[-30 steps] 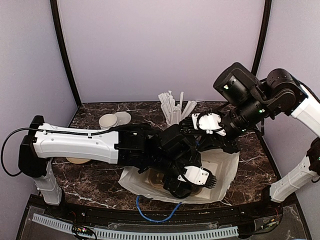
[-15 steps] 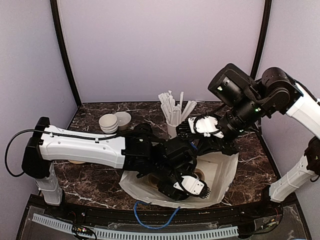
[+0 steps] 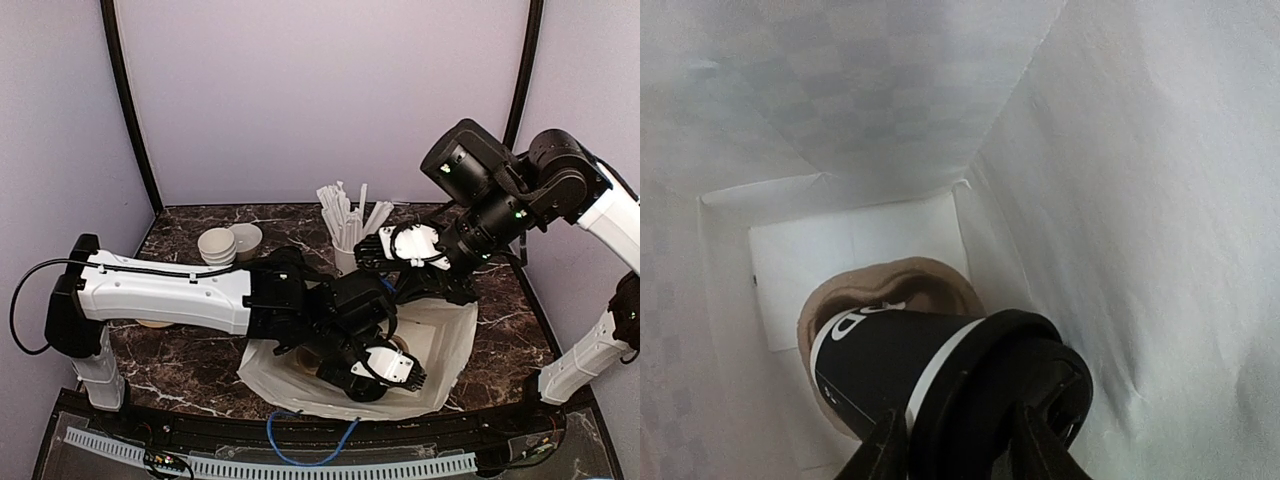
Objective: Pack the takeout coffee
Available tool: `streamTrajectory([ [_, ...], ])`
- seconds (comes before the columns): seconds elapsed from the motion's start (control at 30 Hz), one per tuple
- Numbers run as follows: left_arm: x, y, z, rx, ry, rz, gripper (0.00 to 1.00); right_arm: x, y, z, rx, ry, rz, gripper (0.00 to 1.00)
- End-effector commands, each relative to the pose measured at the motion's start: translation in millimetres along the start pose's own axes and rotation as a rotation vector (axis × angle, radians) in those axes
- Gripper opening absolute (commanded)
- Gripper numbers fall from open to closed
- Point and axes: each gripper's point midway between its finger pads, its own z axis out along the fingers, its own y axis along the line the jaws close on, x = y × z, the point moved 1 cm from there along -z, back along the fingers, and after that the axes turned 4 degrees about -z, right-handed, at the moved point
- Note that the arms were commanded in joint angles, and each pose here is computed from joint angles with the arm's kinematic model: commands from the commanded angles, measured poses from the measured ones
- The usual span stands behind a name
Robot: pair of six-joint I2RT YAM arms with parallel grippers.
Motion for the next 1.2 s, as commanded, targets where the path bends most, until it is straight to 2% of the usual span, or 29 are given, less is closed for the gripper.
streamTrajectory([
  [0.0,-29.6,18.5,-55.6,-0.085,-0.142,-0.055,0.37,-0.6,-0.7,0.6,0.016,-0.011,-0.03,0.0],
  [0.17,-33.3,21.7,-73.9,-0.113,-0.177,-0.065,0.32,-0.1,-1.8,2.2,0.022,-0.001,-0.036,0.0],
  [0.53,-45.3,23.5,-123.0,-0.157,-0.303,-0.077,0.33,7.5,-8.5,7.3,0.06,0.042,-0.039,0.0],
  [0.6,-37.4,15.0,-115.5,-0.132,-0.278,-0.051,0.41,5.4,-10.0,7.2,0.064,0.035,-0.028,0.0],
  [0.7,-9.9,-2.7,-86.4,-0.101,-0.185,-0.005,0.6,-5.3,-12.5,2.3,0.063,0.0,-0.021,0.0],
  [0.77,7.7,-5.7,-70.2,-0.172,-0.105,0.065,0.73,-10.9,-10.4,0.8,0.044,-0.02,-0.029,0.0],
  [0.83,12.4,-3.9,-59.7,-0.222,-0.083,0.137,0.81,-13.8,-5.6,2.1,0.017,-0.028,-0.037,0.0],
  [1.07,22.7,8.2,-20.5,-0.276,0.033,0.246,0.88,-30.2,13.2,3.8,-0.034,-0.05,-0.094,0.0],
  [1.17,18.9,14.8,-13.2,-0.315,0.023,0.278,0.91,-33.7,16.6,5.1,-0.041,-0.053,-0.106,0.0],
])
